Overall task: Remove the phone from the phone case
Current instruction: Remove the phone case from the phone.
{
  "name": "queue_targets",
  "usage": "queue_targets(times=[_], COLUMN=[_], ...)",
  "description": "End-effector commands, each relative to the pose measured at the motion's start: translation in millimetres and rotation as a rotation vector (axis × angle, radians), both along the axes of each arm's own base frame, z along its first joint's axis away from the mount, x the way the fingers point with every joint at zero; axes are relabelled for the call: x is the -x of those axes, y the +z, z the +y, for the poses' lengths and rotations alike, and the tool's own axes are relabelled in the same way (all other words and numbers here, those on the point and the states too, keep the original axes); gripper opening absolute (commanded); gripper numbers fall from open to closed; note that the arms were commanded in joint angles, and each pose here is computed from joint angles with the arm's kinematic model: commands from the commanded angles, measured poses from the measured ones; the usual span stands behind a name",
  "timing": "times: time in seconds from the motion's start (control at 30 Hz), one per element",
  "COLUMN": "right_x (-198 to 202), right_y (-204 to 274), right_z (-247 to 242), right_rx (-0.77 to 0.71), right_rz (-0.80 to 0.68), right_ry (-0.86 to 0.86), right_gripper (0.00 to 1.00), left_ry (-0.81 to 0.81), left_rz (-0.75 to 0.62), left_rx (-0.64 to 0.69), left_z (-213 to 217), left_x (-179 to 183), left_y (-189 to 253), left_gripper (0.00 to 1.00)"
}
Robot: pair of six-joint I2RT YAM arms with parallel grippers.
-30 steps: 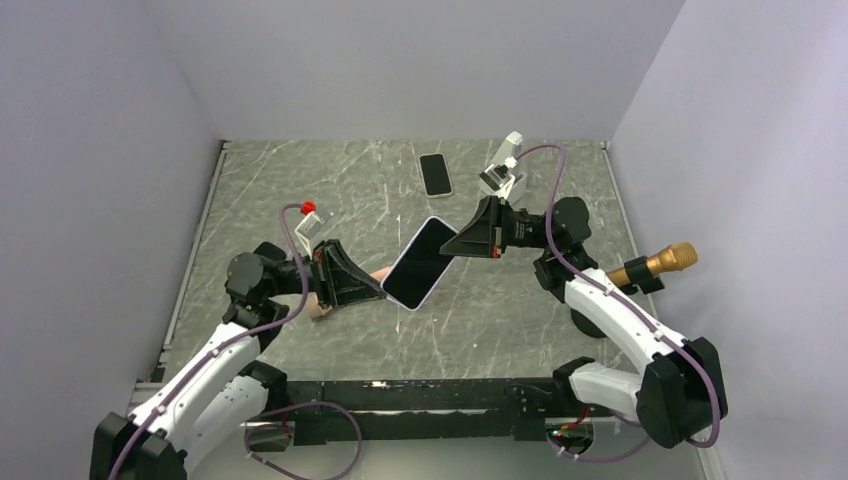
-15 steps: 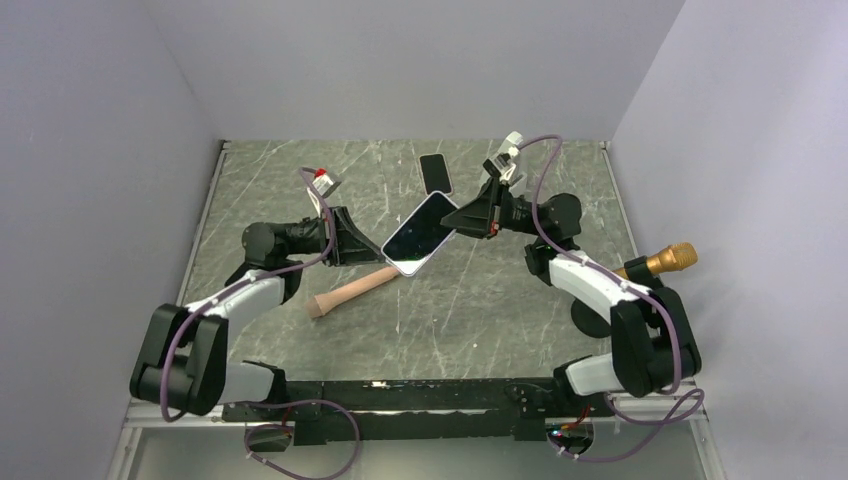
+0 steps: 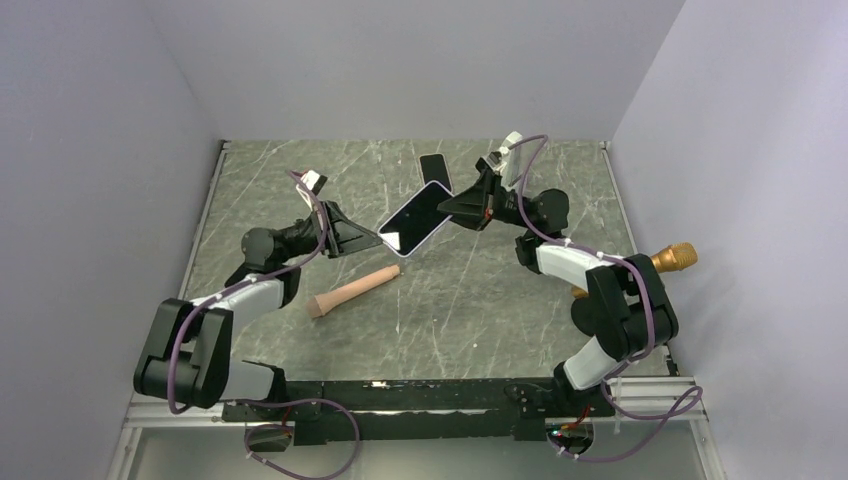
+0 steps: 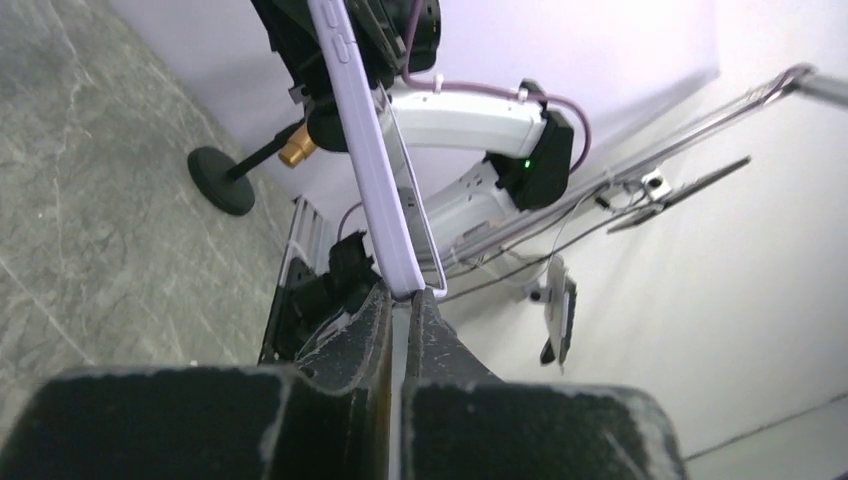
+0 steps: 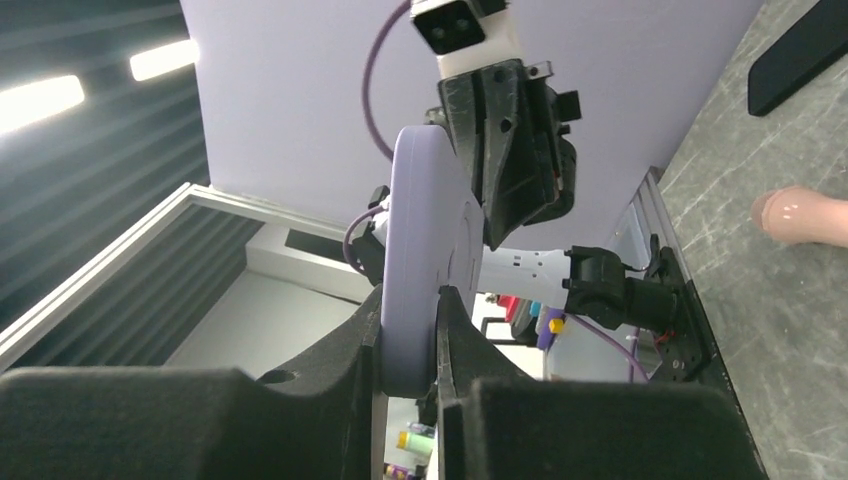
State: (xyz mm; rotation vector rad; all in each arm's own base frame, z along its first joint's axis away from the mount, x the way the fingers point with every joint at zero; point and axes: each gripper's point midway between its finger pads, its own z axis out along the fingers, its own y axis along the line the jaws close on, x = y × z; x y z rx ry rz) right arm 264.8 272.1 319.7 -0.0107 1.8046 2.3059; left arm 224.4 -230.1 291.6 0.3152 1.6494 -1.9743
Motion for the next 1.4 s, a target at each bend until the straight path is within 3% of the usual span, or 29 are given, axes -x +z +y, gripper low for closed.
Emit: queue_targets(times=[0.0, 0.13, 0.33, 0.5, 0.73, 0.9, 1.03, 1.37], right_x=[64.4, 50.7, 22.4, 9.3, -4.5, -21.6, -26.9, -20.2], right_y=[93.8, 80.0, 59.8, 54.0, 53.1, 47.3, 46.4, 56.2], right_z=[-11.9, -9.5, -6.9, -5.3, -6.0, -9.9, -11.8, -8.6], right_rx=[-0.213, -0.116, 0.002, 0.024, 0.018, -0.007, -0.015, -0.008], right_rz=[-0.295, -0.277, -0.290, -0.269, -0.201, -0.095, -0.074, -0.099], right_ry=[0.112, 0.065, -0.020, -0.048, -0.119, -0.231, -0.283, -0.295], right_gripper=[0.00, 0.00, 0.00, 0.00, 0.00, 0.00, 0.00, 0.00], left_ry=[0.147, 0.163, 0.235, 0.241, 0.260, 0.420, 0.491, 0.496], left_rz=[0.232, 0.171, 0.095, 0.032, -0.122, -0.200, -0.193, -0.129], left_rx=[0.112, 0.037, -0.112, -0.124, -0.060, 0.006, 0.039, 0.048], left_z=[11.1, 9.5, 12.7, 14.3, 12.9, -0.8, -7.2, -23.6], left_x=[-32.4, -30.5, -25.6, -19.0, 5.3, 18.8, 21.9, 4.9], left_y=[-19.1, -15.1, -13.5, 4.1, 36.7, 45.7, 45.1, 47.8], left_gripper=[0.00, 0.01, 0.48, 0.60, 0.68, 0.67, 0.62, 0.51])
